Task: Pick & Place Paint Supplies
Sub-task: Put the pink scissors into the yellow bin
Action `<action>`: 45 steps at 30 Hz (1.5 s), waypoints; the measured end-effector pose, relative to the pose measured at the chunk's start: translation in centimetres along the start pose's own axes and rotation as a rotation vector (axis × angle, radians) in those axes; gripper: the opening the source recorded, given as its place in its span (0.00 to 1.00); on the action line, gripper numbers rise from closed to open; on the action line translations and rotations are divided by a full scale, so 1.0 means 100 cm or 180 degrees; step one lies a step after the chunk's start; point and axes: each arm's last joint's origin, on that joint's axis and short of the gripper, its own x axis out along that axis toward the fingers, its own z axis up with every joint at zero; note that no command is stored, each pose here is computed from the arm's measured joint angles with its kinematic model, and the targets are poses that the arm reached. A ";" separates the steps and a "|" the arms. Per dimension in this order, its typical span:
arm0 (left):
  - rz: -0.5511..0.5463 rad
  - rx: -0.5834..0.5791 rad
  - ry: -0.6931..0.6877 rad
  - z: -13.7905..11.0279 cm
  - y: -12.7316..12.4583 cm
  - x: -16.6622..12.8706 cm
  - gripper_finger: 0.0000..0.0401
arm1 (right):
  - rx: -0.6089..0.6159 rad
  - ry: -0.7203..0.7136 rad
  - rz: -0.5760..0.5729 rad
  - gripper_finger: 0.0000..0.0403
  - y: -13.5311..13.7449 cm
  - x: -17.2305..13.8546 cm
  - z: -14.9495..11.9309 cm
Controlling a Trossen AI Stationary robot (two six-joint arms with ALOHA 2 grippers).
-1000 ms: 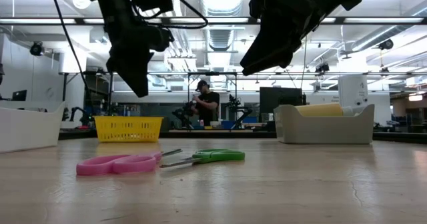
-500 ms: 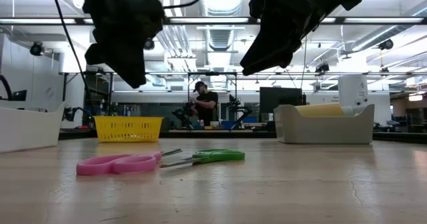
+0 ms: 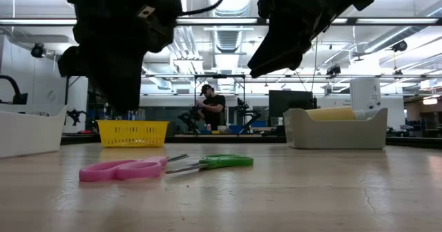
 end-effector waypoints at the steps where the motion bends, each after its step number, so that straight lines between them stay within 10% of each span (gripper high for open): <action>1: 0.0041 -0.0021 0.0040 -0.002 -0.005 0.003 0.25 | 0.0001 0.0000 -0.0002 0.50 0.000 0.000 0.000; 13: 0.0111 0.0030 0.0409 -0.015 -0.051 0.031 0.25 | 0.0001 -0.0006 0.0001 0.50 0.000 0.000 0.000; 45: 0.0191 -0.0015 0.0438 -0.028 -0.034 0.057 0.25 | 0.0002 -0.0015 0.0004 0.50 0.000 0.000 0.000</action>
